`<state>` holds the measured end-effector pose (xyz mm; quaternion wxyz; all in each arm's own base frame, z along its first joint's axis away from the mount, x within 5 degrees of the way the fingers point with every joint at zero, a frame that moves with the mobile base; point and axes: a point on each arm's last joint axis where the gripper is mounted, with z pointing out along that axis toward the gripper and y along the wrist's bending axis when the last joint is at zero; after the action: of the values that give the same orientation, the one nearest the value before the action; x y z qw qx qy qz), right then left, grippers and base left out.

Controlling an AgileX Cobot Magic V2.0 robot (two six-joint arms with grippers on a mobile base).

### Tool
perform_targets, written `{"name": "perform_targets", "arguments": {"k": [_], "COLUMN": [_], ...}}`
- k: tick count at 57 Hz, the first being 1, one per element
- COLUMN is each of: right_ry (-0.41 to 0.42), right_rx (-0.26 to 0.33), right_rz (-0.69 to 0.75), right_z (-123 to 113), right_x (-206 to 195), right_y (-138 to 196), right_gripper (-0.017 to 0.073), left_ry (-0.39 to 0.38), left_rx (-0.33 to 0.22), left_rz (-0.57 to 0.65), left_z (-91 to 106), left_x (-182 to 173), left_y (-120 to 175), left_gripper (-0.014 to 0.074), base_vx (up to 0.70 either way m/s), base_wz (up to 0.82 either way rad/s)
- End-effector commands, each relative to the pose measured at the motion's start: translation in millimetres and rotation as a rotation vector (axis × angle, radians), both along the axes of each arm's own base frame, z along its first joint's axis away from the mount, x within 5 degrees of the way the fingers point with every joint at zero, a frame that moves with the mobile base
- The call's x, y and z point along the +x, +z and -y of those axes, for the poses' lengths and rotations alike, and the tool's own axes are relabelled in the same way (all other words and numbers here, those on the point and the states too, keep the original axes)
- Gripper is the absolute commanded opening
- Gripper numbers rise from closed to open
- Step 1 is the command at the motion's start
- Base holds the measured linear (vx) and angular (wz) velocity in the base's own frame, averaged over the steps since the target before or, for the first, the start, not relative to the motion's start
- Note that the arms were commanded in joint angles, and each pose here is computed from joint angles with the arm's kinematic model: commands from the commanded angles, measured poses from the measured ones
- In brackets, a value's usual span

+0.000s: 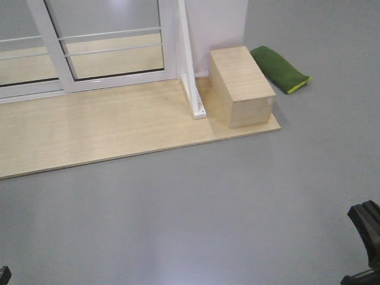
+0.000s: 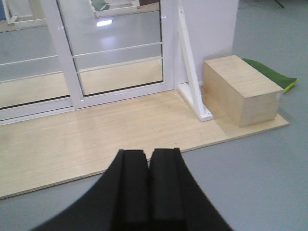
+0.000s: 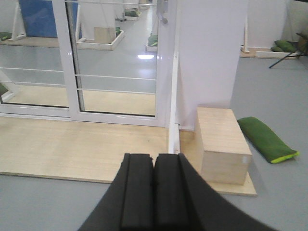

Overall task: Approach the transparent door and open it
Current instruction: 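Turn and drive toward the white-framed sliding glass door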

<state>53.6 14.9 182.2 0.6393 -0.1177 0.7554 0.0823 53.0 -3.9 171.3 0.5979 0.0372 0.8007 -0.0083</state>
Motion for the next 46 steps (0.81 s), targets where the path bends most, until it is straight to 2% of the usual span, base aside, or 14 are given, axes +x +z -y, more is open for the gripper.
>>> {"name": "perform_targets", "arguments": {"k": [1,22,46], "right_ry": [0.005,0.005,0.005], "right_rx": [0.015,0.015,0.014], "right_rz": [0.083,0.083,0.083], "right_z": [-0.6,-0.6,-0.6], "right_x": [0.7,0.7,0.7], "right_y": [6.2,6.2,6.2], "right_gripper": [-0.0002,-0.0002,-0.0002], "left_ry": [-0.001,-0.001,-0.001], "left_rx": [-0.016,-0.016,-0.016], "left_rz": [0.072,0.072,0.072], "left_z": [0.3,0.3,0.3], "left_x": [1.5,1.5,1.5], "left_y": [4.4,4.4,4.4], "left_gripper": [-0.0006,-0.0006,-0.0006], "base_vx": [0.56,0.56,0.54], "base_wz": [0.48,0.35,0.16]}}
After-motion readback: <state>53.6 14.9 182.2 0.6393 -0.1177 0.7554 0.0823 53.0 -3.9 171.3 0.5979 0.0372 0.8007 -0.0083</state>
